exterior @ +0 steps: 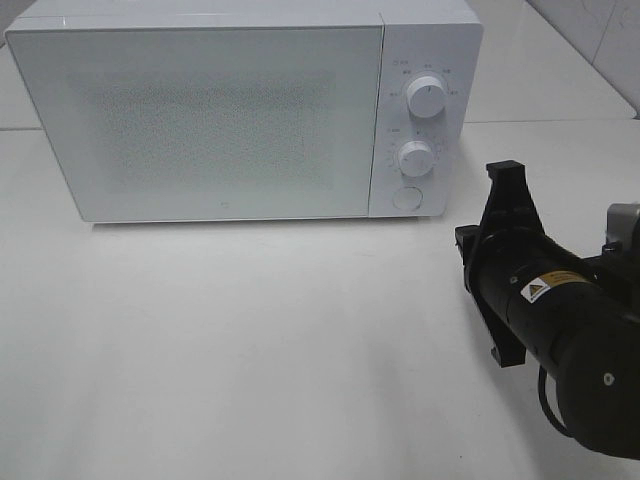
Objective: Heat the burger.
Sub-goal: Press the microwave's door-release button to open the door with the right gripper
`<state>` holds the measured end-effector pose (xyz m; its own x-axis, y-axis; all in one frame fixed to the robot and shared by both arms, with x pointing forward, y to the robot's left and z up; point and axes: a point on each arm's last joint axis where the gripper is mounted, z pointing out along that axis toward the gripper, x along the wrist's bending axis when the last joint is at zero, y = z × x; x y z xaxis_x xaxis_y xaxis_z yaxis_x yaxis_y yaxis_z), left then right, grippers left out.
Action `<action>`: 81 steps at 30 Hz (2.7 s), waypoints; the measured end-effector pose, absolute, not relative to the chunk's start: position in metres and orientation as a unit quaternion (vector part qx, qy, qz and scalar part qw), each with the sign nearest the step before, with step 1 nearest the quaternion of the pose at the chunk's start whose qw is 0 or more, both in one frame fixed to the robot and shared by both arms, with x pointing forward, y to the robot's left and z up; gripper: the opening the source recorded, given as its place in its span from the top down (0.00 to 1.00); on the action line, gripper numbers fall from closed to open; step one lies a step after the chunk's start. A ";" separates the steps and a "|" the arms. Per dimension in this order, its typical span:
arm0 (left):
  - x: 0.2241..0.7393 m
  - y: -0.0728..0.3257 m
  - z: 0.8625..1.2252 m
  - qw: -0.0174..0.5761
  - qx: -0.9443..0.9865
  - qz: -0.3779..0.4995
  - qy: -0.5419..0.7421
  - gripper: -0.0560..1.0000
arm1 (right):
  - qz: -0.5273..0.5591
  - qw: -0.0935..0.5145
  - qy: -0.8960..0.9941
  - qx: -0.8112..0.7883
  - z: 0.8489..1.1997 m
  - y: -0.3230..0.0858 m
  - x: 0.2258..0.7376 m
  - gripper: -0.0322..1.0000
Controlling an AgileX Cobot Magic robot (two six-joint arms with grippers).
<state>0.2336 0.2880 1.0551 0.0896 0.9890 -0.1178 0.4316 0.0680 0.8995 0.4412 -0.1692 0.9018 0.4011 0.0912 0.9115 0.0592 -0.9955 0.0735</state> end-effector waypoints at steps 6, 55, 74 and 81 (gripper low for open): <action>0.234 0.288 1.055 0.429 0.600 0.325 0.591 0.01 | 0.536 0.025 0.030 0.843 0.895 -0.166 0.446 0.97; 0.234 0.288 1.055 0.429 0.600 0.325 0.591 0.01 | 0.522 -0.003 -0.048 0.852 0.860 -0.137 0.551 0.97; 0.234 0.288 1.055 0.429 0.600 0.325 0.591 0.01 | 0.514 -0.007 -0.071 0.855 0.846 -0.135 0.575 0.97; 0.234 0.288 1.055 0.429 0.600 0.325 0.591 0.01 | 0.511 -0.007 -0.076 0.856 0.846 -0.136 0.576 0.97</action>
